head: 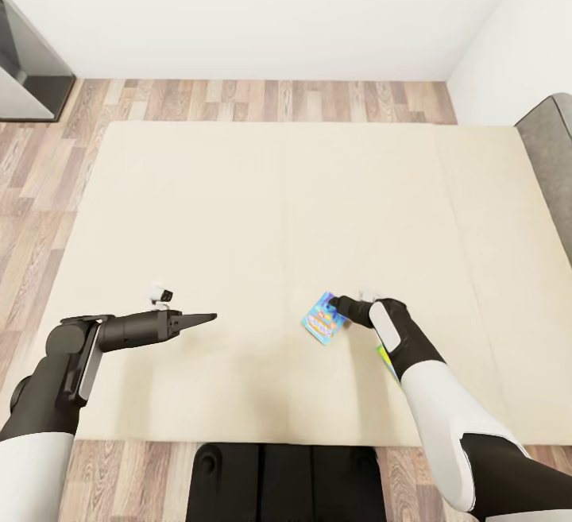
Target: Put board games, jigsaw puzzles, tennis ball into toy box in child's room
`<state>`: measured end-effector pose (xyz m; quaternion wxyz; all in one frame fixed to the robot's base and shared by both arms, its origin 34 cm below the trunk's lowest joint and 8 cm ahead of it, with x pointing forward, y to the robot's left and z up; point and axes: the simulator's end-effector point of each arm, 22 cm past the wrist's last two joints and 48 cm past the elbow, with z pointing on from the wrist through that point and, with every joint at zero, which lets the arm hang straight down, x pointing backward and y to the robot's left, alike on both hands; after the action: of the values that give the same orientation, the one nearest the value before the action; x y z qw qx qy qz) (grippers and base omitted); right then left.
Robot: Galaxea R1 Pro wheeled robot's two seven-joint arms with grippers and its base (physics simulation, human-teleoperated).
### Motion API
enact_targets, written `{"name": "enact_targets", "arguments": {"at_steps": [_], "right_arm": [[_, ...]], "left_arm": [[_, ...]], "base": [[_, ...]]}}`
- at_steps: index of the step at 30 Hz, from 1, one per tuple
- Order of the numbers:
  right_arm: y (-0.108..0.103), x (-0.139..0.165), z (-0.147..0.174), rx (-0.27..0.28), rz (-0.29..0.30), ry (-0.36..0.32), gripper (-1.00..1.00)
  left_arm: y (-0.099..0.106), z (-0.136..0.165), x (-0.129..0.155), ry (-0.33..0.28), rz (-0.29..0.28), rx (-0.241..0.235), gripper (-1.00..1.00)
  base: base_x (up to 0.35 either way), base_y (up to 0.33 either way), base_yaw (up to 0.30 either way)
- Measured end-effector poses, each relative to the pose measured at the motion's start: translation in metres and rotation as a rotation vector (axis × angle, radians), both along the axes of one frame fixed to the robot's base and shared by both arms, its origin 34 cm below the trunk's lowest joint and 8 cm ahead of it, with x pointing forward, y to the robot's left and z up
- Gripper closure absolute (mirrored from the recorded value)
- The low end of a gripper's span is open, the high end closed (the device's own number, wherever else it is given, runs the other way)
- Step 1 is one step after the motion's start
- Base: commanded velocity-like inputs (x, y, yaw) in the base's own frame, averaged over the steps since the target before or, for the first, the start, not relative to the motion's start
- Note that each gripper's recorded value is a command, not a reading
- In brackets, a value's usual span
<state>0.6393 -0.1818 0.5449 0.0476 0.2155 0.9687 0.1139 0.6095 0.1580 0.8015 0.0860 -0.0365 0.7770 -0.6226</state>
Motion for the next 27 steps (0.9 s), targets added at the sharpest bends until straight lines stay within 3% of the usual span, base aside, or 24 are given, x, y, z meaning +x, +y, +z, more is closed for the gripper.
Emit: {"name": "enact_targets", "arguments": {"at_steps": [27], "right_arm": [[0.0057,0.0081,0.0035,0.007,-0.001,-0.022,-1.00]], "left_arm": [[0.0009,-0.0025,-0.0006,0.004,0.002,0.002,-1.00]], "base": [[0.000,0.000,0.000]]}}
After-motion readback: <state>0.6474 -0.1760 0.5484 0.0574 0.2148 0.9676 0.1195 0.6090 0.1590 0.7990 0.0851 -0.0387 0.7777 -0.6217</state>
